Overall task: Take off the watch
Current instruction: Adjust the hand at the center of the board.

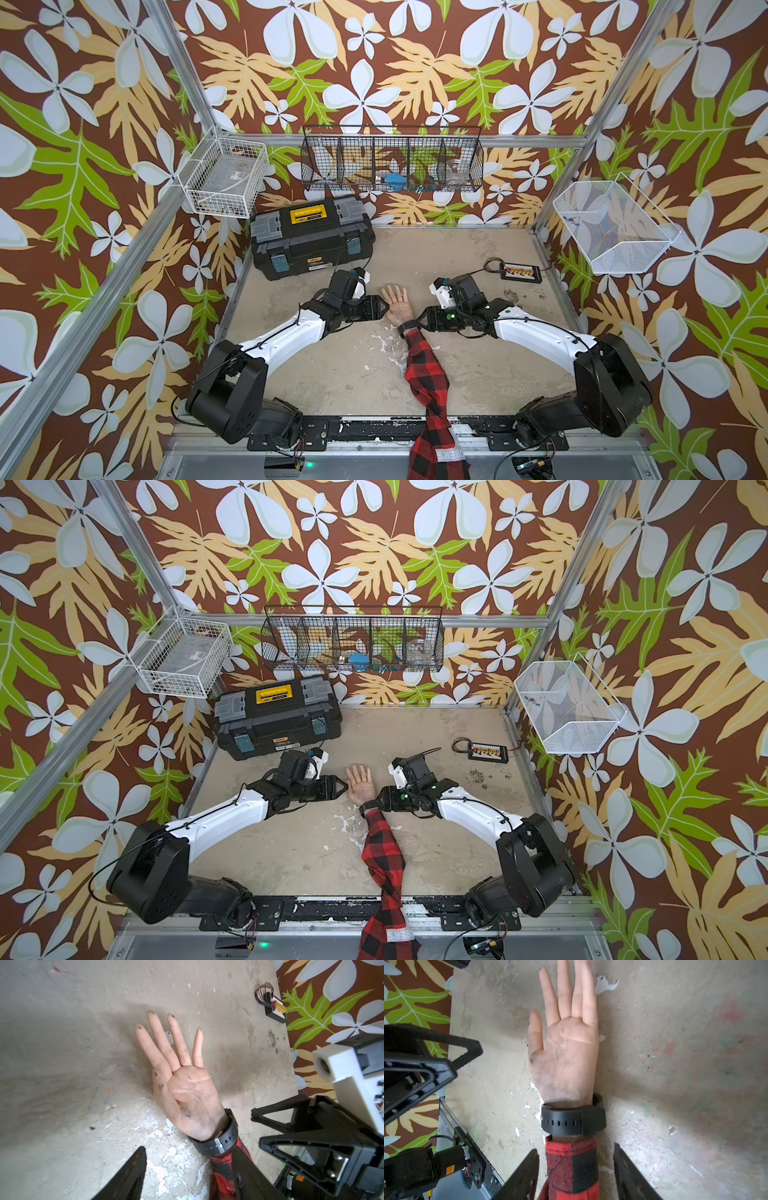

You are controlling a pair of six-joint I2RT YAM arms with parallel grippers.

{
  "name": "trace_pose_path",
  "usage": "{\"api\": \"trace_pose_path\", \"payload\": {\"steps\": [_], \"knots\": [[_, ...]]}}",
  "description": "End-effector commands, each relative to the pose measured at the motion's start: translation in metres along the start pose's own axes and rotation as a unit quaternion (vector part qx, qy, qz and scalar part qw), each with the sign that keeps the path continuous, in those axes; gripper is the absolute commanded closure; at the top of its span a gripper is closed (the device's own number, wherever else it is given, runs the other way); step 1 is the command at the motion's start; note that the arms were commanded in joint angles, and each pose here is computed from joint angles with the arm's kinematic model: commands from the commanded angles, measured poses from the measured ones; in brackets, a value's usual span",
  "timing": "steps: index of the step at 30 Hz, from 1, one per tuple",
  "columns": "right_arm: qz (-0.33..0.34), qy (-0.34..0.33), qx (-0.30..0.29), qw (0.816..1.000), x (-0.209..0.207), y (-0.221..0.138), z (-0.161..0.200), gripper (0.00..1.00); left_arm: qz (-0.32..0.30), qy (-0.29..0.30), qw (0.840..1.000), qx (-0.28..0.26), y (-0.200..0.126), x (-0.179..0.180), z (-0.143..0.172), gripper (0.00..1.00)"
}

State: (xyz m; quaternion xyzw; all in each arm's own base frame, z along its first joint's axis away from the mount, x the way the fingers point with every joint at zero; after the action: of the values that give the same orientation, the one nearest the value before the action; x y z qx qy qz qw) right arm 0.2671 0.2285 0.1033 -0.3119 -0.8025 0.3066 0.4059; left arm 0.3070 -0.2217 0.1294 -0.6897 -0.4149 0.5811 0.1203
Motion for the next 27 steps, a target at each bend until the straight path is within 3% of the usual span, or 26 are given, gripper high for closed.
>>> {"api": "trace_pose_path", "payload": {"steps": [1, 14, 21, 27], "knots": [[-0.037, -0.012, -0.005, 0.999, 0.007, 0.002, 0.008, 0.44, 0.041, -0.011, 0.999, -0.003, 0.008, -0.013, -0.005, 0.34], [-0.088, 0.019, 0.013, 0.996, 0.033, 0.015, 0.045, 0.50, 0.053, -0.006, 0.998, 0.022, 0.042, -0.016, -0.012, 0.41], [-0.100, 0.022, 0.000, 0.995, 0.039, 0.014, 0.037, 0.46, 0.058, -0.003, 0.998, 0.029, 0.052, -0.018, -0.015, 0.42], [-0.090, 0.047, -0.032, 0.994, 0.013, 0.003, 0.020, 0.43, 0.056, 0.002, 0.998, 0.027, 0.052, -0.018, -0.017, 0.43]]}}
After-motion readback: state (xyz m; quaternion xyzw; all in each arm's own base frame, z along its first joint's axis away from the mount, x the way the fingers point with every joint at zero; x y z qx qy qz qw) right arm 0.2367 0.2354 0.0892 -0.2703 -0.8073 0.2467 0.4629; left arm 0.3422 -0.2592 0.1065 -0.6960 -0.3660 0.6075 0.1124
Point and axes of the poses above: each gripper's point midway between its finger pads, its own y axis out along the fingers, its own x axis along the line the jaws close on, z = x × y, the point moved 2 cm from there along -y, back along the fingers, and after that the axes turned 14 degrees about -y, right-handed, at the moved point
